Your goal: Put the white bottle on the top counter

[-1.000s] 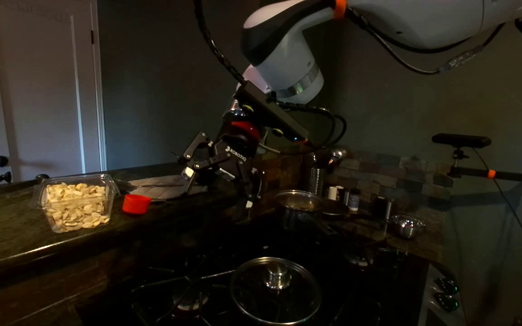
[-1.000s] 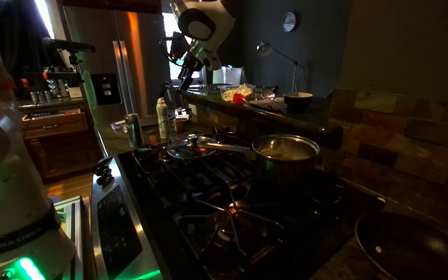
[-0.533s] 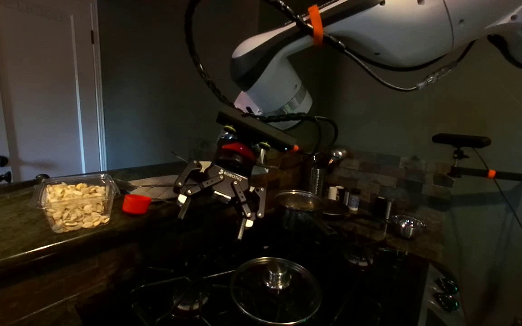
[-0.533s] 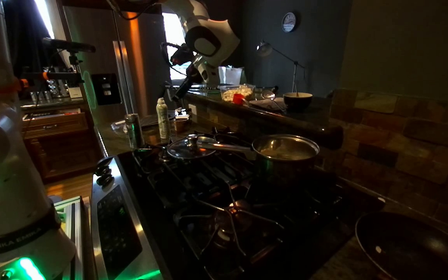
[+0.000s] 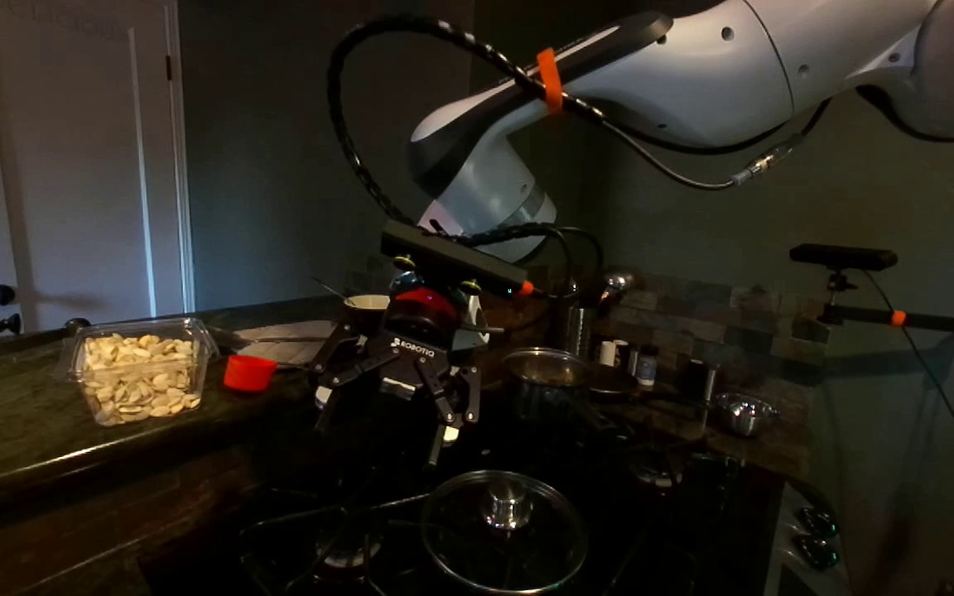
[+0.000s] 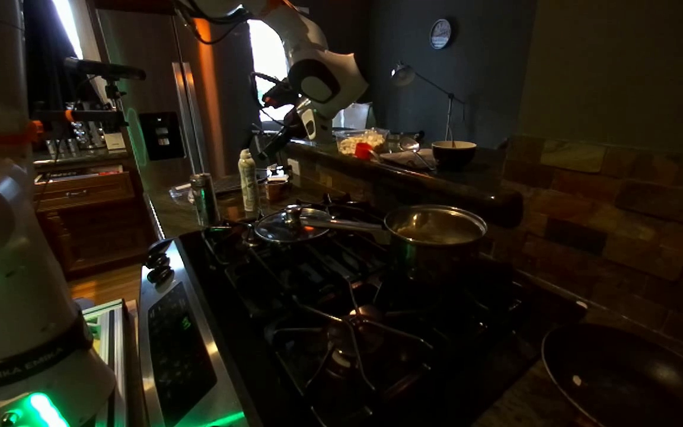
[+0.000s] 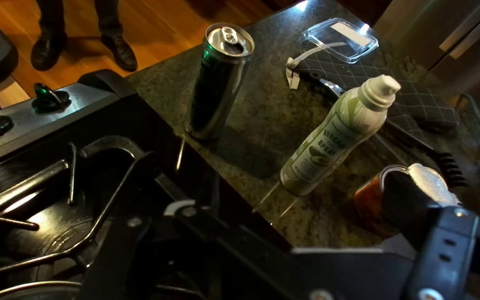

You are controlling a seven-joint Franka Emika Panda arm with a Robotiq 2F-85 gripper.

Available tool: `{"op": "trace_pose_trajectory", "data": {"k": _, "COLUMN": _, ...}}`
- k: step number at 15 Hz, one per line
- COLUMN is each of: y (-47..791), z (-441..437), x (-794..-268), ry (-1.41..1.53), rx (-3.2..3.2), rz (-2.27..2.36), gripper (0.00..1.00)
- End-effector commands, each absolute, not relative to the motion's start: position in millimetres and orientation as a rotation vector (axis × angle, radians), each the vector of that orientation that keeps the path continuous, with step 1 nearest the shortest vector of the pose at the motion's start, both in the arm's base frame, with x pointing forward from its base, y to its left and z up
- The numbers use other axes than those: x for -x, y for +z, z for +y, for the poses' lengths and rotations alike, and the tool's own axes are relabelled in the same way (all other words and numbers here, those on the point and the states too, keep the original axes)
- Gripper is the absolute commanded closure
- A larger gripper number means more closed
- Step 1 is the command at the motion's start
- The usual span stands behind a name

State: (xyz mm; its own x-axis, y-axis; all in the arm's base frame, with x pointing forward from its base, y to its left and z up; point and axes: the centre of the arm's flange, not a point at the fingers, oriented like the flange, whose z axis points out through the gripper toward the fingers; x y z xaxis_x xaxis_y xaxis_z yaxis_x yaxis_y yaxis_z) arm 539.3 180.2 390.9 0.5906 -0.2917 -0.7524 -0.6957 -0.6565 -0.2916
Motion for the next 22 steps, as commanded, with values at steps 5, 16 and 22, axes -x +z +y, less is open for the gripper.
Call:
{"op": "trace_pose_trajectory", "data": {"k": 5, "y": 364, "z": 247, "x": -570, "ry": 1.125, "rx": 2.183, "rz": 1.183, "gripper": 0.00}}
{"op": "trace_pose_trajectory", "data": {"k": 16, "y": 334, "z": 290, "x": -569, "ry": 1.243, "rx": 2.081, "rz": 1.323, "gripper": 0.00}}
{"op": "trace_pose_trajectory", "data": {"k": 22, "y": 309, "z": 334, "x": -582, "ry": 1.413, "rx": 1.972, "rz": 1.440, "gripper": 0.00}}
